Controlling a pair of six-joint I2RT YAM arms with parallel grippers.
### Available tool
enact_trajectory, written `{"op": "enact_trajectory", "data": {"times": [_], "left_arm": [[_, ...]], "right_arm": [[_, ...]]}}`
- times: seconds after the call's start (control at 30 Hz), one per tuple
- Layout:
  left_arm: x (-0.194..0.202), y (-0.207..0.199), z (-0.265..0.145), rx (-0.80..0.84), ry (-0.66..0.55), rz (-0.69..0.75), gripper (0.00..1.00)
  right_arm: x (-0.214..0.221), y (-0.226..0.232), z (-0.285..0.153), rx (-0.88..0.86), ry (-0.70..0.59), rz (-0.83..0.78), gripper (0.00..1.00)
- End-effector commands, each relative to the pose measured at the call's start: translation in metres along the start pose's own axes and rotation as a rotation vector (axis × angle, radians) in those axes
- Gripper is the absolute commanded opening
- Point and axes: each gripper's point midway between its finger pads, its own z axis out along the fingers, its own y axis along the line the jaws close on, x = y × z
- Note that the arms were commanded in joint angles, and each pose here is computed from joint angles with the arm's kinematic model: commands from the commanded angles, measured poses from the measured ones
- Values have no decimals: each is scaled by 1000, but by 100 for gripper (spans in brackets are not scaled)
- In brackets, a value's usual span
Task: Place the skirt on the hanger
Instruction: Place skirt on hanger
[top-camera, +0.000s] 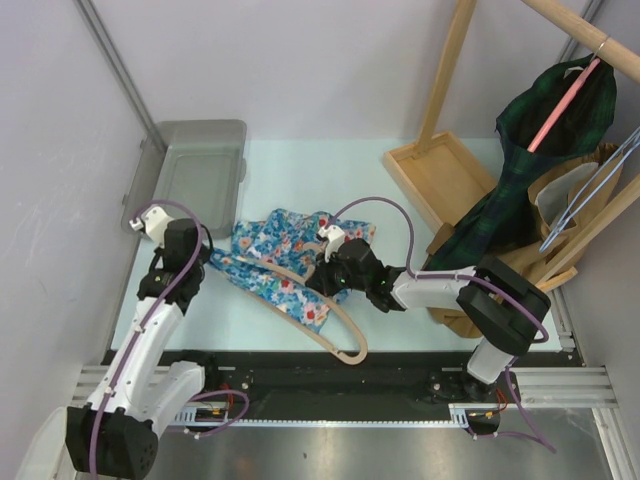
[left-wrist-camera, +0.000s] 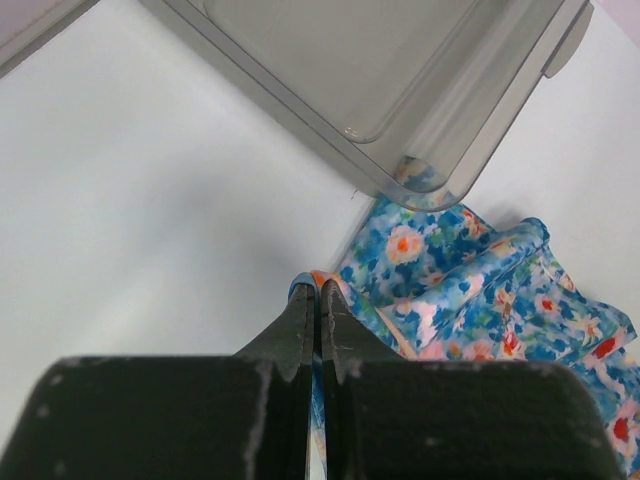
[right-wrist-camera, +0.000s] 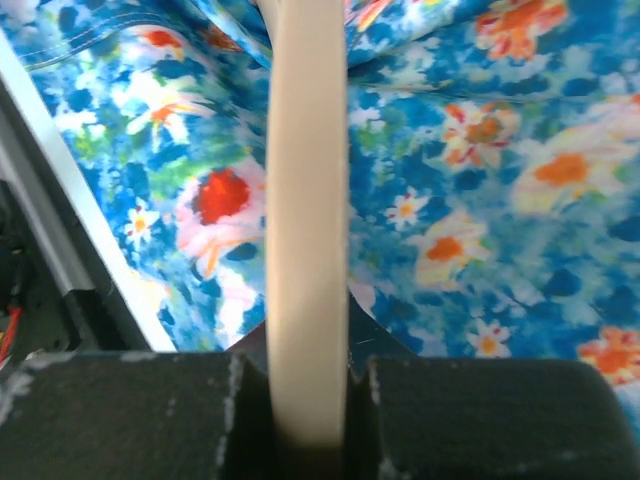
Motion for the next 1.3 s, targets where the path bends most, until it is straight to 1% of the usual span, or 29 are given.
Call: {"op": "enact_trajectory", "data": {"times": [0.0,0.1,0.17,0.23,0.3,0.33,0.37,0.4,0.43,0.53,0.57,0.63,0.73,0.77,0.8,0.83,0.87,0.9,0.97,1.0,1.03,1.1,1.13,1.2,1.23,1.27], "left_arm": [[-41,-7,-1,27,-113,-57,0],[-45,-3,0,20,-117,-55,0],[-46,2,1,6,-113,-42,0],[-37,5,3,5,-80,-29,0],[-22,12,8,-15,-40,-22,5],[-15,13,9,-18,-24,-36,9],[-3,20,12,-31,2,-33,29],[2,20,13,-24,10,-41,37],[8,21,15,-22,23,-53,41],[28,30,19,-36,55,-59,59],[30,30,19,-33,61,-61,69],[36,29,19,-10,74,-56,72],[40,20,11,67,82,-70,77],[46,13,6,124,111,-79,77],[41,5,-4,189,93,-104,78],[51,4,-8,223,112,-109,79],[57,-4,-17,293,140,-119,80],[55,-10,-27,356,125,-145,81],[81,-16,-39,452,201,-162,83],[89,-20,-43,484,228,-196,84],[106,-20,-47,517,255,-200,86],[118,-22,-48,535,259,-237,87],[134,-24,-52,560,285,-225,88],[137,-26,-49,559,263,-253,89],[149,-27,-51,562,296,-237,89],[151,-30,-52,563,306,-239,89]], "right_arm": [[0,-41,-10,197,-19,-82,0],[-9,-53,-14,278,-52,-158,0],[-15,-52,-15,291,-71,-215,0],[-22,-50,-15,299,-90,-237,0],[-24,-48,-12,301,-90,-255,0],[-22,-48,-11,303,-86,-255,0],[-22,-47,-10,303,-83,-255,0],[-21,-48,-8,307,-78,-245,0],[-21,-48,-7,306,-77,-241,0],[-16,-47,-3,304,-60,-236,0],[-15,-47,-2,304,-53,-237,0],[-11,-46,0,301,-37,-234,0],[-8,-49,2,311,-23,-228,0],[-8,-48,3,307,-21,-227,0],[-6,-48,4,308,-12,-225,0],[-8,-46,6,304,-16,-221,0],[-6,-47,7,304,-7,-216,0],[-6,-46,8,302,-3,-212,0],[-4,-45,11,296,5,-193,0],[-4,-44,11,293,8,-186,0],[-4,-42,11,287,8,-177,0],[-3,-38,12,272,15,-158,0],[-2,-37,12,267,21,-154,0],[1,-34,12,260,30,-141,0],[2,-32,12,254,35,-138,0],[3,-32,12,252,40,-135,0]]}}
